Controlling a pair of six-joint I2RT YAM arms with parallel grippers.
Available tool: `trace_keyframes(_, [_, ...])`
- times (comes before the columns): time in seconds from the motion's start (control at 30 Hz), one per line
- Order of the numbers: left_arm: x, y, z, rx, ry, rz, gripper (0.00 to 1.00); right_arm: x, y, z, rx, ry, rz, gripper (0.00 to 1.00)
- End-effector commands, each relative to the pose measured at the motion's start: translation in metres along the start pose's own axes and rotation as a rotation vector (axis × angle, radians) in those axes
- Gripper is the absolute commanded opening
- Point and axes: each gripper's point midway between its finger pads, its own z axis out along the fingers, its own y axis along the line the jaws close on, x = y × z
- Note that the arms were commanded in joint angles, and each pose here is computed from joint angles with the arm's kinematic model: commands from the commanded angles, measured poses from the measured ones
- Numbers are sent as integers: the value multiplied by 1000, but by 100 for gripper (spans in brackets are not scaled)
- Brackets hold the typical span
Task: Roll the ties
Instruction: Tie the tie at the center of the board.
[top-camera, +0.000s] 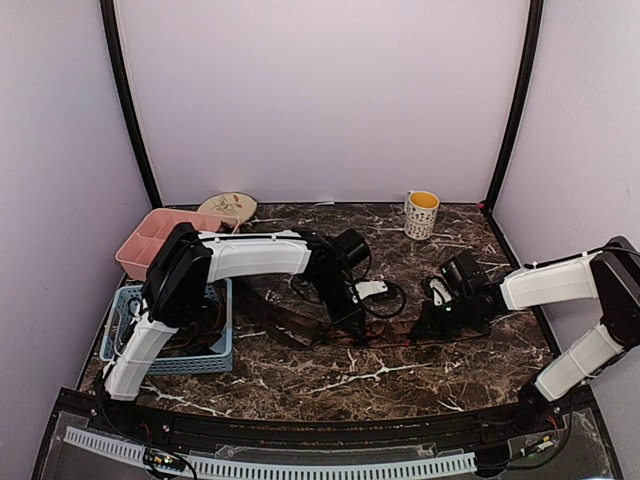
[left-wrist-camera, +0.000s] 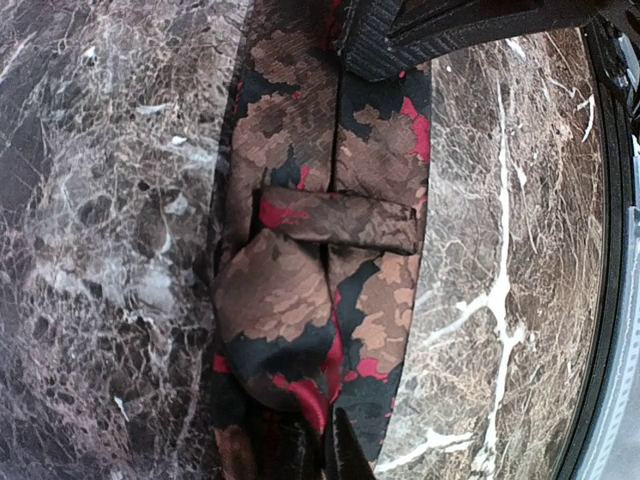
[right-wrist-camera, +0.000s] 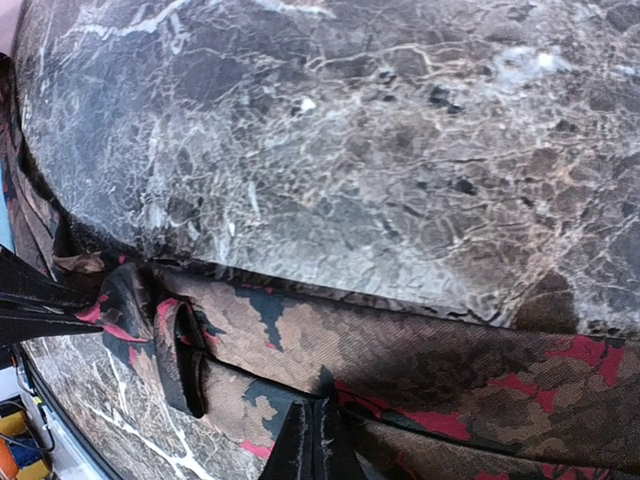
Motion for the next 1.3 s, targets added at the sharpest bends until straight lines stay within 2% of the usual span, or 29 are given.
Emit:
trace_keyframes(0.0, [0, -9, -11, 1, 30, -6, 3, -7, 13, -6, -66, -38, 0, 2])
trace_keyframes(0.1, [-4, -10, -19, -9, 24, -2, 3, -13, 31, -16, -150, -68, -13, 7])
trace_keyframes(0.17, [-6, -14, -25, -11, 6, 0, 3, -17, 45, -24, -219, -94, -11, 17])
trace_keyframes(0.23, [-13, -19, -33, -5, -43, 18, 3, -20, 57, -33, -283, -118, -4, 27])
trace_keyframes(0.37, [-26, -30, -52, -14, -158, 59, 3, -22, 78, -43, -407, -132, 23, 38])
trace_keyframes(0.6, [-44, -47, -91, -60, -360, 154, 4, -27, 95, -52, -505, -138, 60, 47])
trace_keyframes(0.87, [-51, -54, -108, -73, -426, 184, 4, -36, 132, -83, -650, -171, 9, 56])
trace_keyframes(0.97, [-54, -56, -112, -76, -446, 187, 4, -36, 141, -86, -669, -166, -10, 55])
trace_keyframes(1.03, [-55, -56, -114, -80, -457, 192, 4, -34, 145, -84, -674, -158, -15, 49])
trace_keyframes(1.2, [-55, -64, -125, -94, -540, 234, 4, -33, 143, -80, -674, -151, -6, 11])
trace_keyframes(1.27, [-56, -69, -135, -102, -592, 259, 4, -33, 142, -76, -671, -146, 2, 1])
